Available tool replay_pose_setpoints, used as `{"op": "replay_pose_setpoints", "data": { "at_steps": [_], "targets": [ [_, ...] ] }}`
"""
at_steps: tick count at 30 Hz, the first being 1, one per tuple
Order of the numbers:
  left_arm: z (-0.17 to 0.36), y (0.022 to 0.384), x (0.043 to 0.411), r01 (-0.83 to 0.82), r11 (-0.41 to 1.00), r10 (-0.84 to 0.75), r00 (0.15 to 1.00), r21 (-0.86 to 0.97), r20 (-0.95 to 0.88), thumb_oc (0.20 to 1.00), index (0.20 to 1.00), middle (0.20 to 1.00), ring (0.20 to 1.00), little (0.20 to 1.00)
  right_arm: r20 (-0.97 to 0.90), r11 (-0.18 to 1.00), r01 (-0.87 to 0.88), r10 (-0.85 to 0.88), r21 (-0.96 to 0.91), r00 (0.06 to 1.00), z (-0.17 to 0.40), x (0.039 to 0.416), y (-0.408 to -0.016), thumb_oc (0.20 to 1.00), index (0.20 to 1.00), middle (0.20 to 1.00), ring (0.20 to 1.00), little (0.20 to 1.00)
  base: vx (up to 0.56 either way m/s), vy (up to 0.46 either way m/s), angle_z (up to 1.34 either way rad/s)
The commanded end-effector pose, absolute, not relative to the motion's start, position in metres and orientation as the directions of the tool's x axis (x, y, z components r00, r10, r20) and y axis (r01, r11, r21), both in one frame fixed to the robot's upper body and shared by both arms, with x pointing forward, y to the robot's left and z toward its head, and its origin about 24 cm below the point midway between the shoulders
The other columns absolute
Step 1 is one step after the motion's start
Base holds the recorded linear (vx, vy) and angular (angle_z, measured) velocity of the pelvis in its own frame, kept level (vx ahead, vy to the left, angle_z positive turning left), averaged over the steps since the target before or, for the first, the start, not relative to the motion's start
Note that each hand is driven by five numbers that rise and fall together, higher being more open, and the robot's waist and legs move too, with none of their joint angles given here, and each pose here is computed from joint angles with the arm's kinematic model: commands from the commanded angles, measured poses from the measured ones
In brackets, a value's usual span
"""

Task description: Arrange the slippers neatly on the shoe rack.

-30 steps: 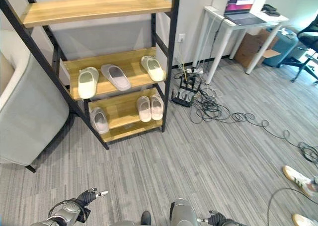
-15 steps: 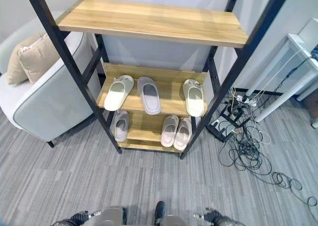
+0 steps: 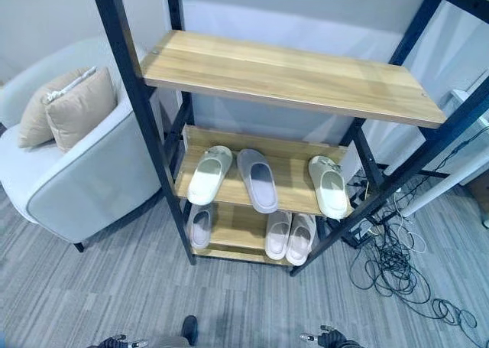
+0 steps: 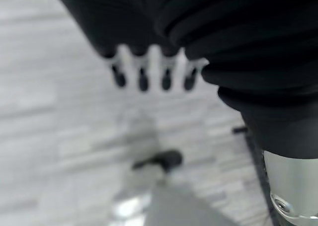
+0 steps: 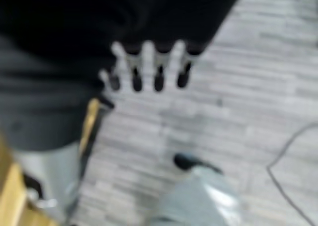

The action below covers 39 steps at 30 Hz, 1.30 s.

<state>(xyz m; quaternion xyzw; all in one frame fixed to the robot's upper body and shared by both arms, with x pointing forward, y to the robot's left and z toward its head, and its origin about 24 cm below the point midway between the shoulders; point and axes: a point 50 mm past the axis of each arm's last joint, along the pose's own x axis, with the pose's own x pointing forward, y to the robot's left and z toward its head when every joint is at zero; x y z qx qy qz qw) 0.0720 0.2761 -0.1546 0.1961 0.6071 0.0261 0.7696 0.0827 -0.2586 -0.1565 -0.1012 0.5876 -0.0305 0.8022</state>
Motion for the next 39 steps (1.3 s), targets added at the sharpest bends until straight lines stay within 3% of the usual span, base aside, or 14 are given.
{"op": "replay_pose_setpoints", "data": {
  "at_steps": [1,9,11,23,27,28,30,33,35,39],
  "targets": [
    [-0.153,0.283,0.068,0.198,0.918,0.286,0.271,0.344,-0.919,1.000,1.000,1.000,1.000,1.000,-0.916,0.972,-0.065,-0.189,-0.225,0.354,-0.149,0.094,-0.270,1.000,1.000,1.000,1.000,1.000,0.20,0.003,-0.02],
    [-0.152,0.273,0.087,0.217,0.913,0.260,0.341,0.345,-0.903,1.000,1.000,1.000,1.000,1.000,-0.914,0.965,-0.098,-0.194,-0.244,0.356,-0.149,0.092,-0.271,1.000,1.000,1.000,1.000,1.000,0.13,-0.115,0.11],
    [-0.152,0.259,0.102,0.175,0.933,0.224,0.398,0.314,-0.889,1.000,1.000,1.000,1.000,1.000,-0.915,0.963,-0.100,-0.203,-0.252,0.348,-0.149,0.090,-0.273,1.000,1.000,1.000,1.000,1.000,0.12,-0.151,0.30],
    [-0.161,0.245,0.083,0.306,0.902,0.195,0.337,0.303,-0.921,1.000,1.000,1.000,1.000,1.000,-0.876,0.965,-0.093,-0.180,-0.246,0.449,-0.144,0.118,-0.263,1.000,1.000,1.000,1.000,1.000,0.08,-0.041,0.10],
    [-0.159,0.245,0.088,0.360,0.879,0.180,0.360,0.314,-0.916,1.000,1.000,1.000,1.000,1.000,-0.840,0.965,-0.129,-0.130,-0.230,0.527,-0.136,0.141,-0.253,1.000,1.000,1.000,1.000,1.000,0.01,0.002,0.02],
    [-0.158,0.239,0.094,0.410,0.855,0.149,0.394,0.319,-0.907,1.000,1.000,1.000,1.000,1.000,-0.786,0.951,-0.191,-0.077,-0.242,0.614,-0.126,0.163,-0.242,1.000,1.000,1.000,1.000,1.000,0.00,0.000,0.00],
    [-0.157,0.238,0.097,0.406,0.857,0.139,0.411,0.318,-0.901,1.000,1.000,1.000,1.000,1.000,-0.766,0.944,-0.217,-0.056,-0.250,0.640,-0.121,0.171,-0.238,1.000,1.000,1.000,1.000,1.000,0.00,0.000,0.00],
    [-0.151,0.233,0.112,0.216,0.942,0.119,0.494,0.255,-0.861,1.000,1.000,1.000,1.000,1.000,-0.667,0.883,-0.344,0.048,-0.320,0.744,-0.099,0.203,-0.218,1.000,1.000,1.000,1.000,1.000,-0.05,0.011,0.06],
    [-0.150,0.231,0.116,0.189,0.950,0.119,0.515,0.248,-0.849,1.000,1.000,1.000,1.000,1.000,-0.621,0.864,-0.379,0.103,-0.332,0.777,-0.089,0.213,-0.208,1.000,1.000,1.000,1.000,1.000,-0.03,0.001,0.05],
    [-0.147,0.220,0.132,0.294,0.915,0.073,0.553,0.277,-0.830,1.000,1.000,1.000,1.000,1.000,-0.482,0.783,-0.485,0.275,-0.390,0.832,-0.050,0.250,-0.178,1.000,1.000,1.000,1.000,1.000,-0.14,-0.017,0.18]
  ]
}}
